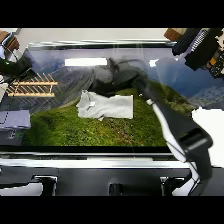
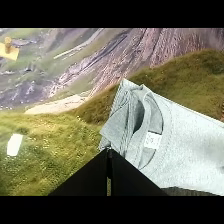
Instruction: Fold the clothes and pants, and hang the long-sleeved shirts on hangers.
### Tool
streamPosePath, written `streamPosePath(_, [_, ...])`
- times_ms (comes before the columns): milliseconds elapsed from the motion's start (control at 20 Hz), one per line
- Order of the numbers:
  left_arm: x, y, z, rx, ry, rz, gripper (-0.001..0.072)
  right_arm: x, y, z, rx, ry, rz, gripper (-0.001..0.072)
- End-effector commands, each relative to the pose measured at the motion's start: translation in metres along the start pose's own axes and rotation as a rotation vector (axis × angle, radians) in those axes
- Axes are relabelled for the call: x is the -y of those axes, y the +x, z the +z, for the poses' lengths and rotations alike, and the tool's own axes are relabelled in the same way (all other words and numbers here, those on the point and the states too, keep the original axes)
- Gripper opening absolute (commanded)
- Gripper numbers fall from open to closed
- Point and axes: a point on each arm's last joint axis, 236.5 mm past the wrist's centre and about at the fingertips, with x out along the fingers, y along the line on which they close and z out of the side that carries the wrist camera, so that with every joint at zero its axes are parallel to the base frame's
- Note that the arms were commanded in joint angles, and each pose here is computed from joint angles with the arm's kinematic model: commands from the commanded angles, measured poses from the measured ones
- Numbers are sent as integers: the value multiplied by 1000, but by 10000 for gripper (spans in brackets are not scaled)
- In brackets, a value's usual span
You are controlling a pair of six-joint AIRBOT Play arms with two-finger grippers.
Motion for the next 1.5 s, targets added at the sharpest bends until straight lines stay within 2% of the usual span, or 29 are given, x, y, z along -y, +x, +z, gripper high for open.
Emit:
streamPosePath(0, [0,1,0,-1,-1,1,16,58,-93,30,28,-13,-128,549])
streamPosePath(200, [-1,1,0,-1,30,4,16,168,-170,25,11,133,-209,549])
streamPosePath(350, [-2,2,0,-2,45,5,17,221,-176,-3,4,288,-152,549])
streamPosePath(700, [-6,14,-1,-26,35,10,16,248,-98,-50,-111,358,-58,540])
streamPosePath(850, [-8,19,-2,-38,31,13,17,239,-69,-58,-137,375,2,531])
streamPosePath(1000, [-10,23,-2,-46,28,15,17,233,-44,-58,-125,354,-16,526])
streamPosePath(1150, [-10,24,-3,-48,27,15,17,227,-27,-50,-85,337,-30,344])
streamPosePath(1250, [-10,24,-3,-48,27,15,17,225,-22,-43,-52,326,-40,52])
streamPosePath(1450, [-10,24,-3,-48,27,15,17,212,-51,14,131,315,-53,36])
